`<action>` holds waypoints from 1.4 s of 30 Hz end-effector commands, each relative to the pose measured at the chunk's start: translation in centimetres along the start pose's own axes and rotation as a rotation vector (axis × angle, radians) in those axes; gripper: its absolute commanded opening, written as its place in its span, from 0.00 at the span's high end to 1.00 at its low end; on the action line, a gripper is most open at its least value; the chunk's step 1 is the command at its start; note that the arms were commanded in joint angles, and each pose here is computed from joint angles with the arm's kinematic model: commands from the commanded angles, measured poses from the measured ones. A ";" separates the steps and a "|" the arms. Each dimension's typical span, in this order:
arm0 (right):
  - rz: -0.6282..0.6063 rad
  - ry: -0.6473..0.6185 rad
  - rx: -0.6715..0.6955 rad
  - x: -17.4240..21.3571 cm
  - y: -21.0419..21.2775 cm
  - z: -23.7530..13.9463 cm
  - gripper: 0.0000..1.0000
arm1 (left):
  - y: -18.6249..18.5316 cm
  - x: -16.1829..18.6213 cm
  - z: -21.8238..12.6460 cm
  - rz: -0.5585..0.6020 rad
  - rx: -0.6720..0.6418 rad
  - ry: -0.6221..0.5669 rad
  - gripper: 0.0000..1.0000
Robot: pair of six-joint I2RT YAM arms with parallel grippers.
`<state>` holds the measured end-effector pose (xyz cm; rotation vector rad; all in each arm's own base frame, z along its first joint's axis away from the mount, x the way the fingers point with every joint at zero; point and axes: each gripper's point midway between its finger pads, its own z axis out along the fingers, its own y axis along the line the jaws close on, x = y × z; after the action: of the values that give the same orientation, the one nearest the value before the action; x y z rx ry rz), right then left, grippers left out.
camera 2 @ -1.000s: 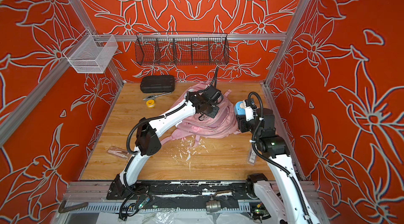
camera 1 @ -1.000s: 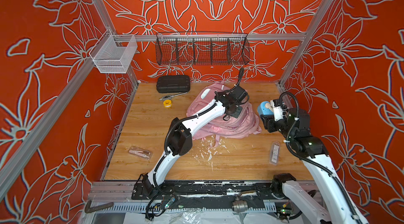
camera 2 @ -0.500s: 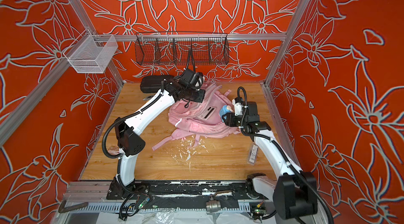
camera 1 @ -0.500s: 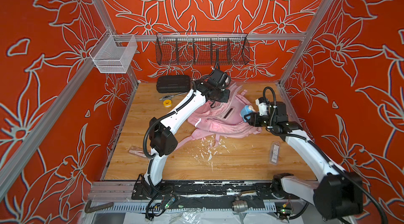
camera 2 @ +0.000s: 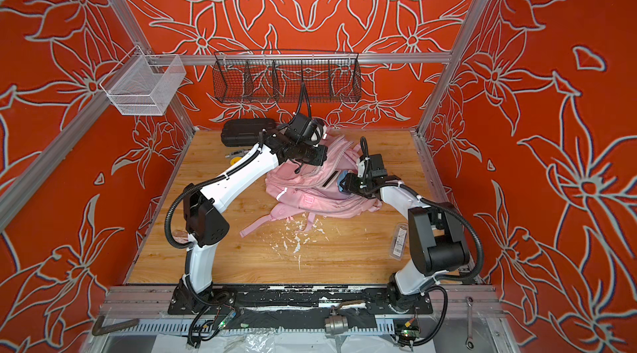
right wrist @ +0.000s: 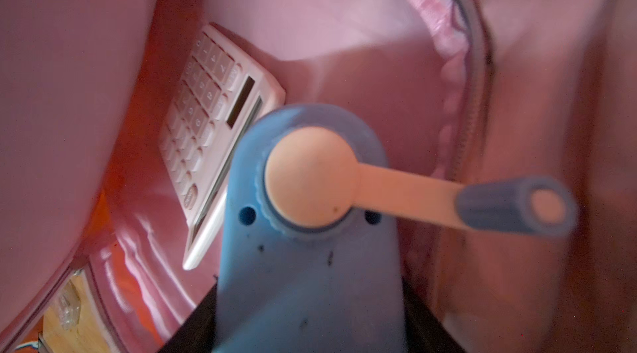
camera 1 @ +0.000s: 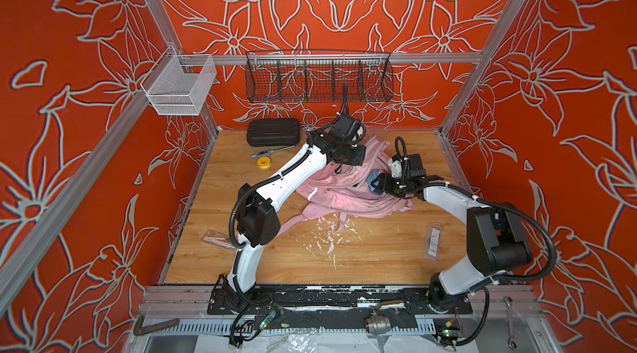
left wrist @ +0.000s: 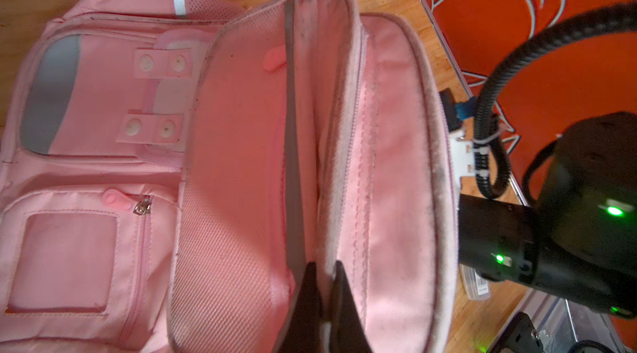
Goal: Pack the student bag
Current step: 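Lower the blue sharpener into the held-open bag and open the right gripper, then raise the right gripper out of the bag while the left releases the bag edge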
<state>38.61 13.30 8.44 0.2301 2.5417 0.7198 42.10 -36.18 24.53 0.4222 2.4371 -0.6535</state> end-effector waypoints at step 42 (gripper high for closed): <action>-0.140 -0.322 0.459 -2.6 -5.1 -16.9 0.03 | -5.1 2.4 2.6 0.112 0.092 0.012 1.00</action>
<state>34.67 3.15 21.04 0.3172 2.2475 0.2447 40.50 -38.50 22.29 0.4847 2.4547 -0.6573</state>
